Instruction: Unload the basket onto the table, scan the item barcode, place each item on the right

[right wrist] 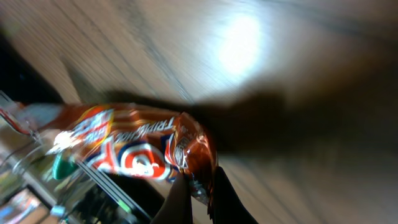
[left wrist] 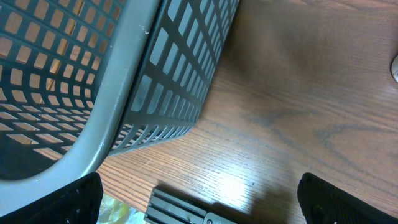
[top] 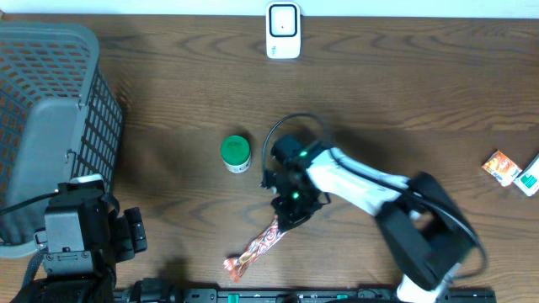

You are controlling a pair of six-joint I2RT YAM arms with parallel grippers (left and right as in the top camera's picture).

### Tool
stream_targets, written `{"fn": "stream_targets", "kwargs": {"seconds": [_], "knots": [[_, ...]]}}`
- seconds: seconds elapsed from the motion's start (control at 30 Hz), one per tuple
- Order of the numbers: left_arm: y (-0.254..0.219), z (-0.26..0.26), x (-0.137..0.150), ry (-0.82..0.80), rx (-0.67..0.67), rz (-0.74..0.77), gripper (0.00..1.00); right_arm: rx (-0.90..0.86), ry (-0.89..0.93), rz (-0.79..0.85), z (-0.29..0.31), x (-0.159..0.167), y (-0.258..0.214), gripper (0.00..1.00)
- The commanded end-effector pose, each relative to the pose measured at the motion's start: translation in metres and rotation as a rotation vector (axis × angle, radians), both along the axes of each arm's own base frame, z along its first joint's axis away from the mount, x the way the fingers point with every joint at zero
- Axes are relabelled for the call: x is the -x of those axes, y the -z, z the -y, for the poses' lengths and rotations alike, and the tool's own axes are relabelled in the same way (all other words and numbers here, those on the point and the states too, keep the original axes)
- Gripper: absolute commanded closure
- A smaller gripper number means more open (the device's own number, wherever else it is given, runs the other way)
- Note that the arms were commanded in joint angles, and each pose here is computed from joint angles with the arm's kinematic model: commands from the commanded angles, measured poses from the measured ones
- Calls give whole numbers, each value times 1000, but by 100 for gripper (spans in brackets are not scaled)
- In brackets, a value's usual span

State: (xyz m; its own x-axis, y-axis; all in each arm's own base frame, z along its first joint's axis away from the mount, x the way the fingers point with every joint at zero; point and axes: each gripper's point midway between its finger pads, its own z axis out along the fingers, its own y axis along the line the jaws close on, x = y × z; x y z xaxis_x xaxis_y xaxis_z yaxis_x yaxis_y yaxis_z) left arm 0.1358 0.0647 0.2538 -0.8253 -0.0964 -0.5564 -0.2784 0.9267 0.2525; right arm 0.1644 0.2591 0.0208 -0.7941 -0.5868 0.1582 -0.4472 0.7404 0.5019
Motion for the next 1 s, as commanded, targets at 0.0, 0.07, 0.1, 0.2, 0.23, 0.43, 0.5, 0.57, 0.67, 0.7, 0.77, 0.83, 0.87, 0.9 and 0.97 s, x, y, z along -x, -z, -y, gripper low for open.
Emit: {"fn": "stream_targets", "kwargs": {"seconds": [0.0,0.07,0.1,0.2,0.23,0.43,0.5,0.57,0.67,0.7,0.77,0.83,0.87,0.9,0.97], "knots": [[-1,0,1,0,-5,4,2,72,72,268,23,-44,-53,99],[-1,0,1,0,-5,4,2,189,134,401,51,-61,-75,99],[-1,0,1,0,-5,3,2,231,155,458,61,-67,-85,99],[-1,0,1,0,-5,4,2,340,242,620,90,-85,-114,99],[-1,0,1,0,-5,3,2,362,269,663,97,-89,-122,99],[-1,0,1,0,-5,4,2,555,471,911,143,-113,-161,99],[-1,0,1,0,-5,4,2,641,546,993,159,-119,-171,99],[-1,0,1,0,-5,3,2,695,610,1070,169,-124,-182,99],[-1,0,1,0,-5,3,2,743,638,1182,171,-130,-197,99],[-1,0,1,0,-5,4,2,748,629,1215,169,-130,-201,99],[-1,0,1,0,-5,4,2,753,596,1264,160,-130,-205,98],[-1,0,1,0,-5,3,2,755,554,1295,150,-127,-205,99],[-1,0,1,0,-5,4,2,766,512,1316,143,-126,-204,99],[-1,0,1,0,-5,4,2,783,479,1336,140,-126,-204,99],[-1,0,1,0,-5,4,2,818,415,1382,129,-125,-202,99]]}}
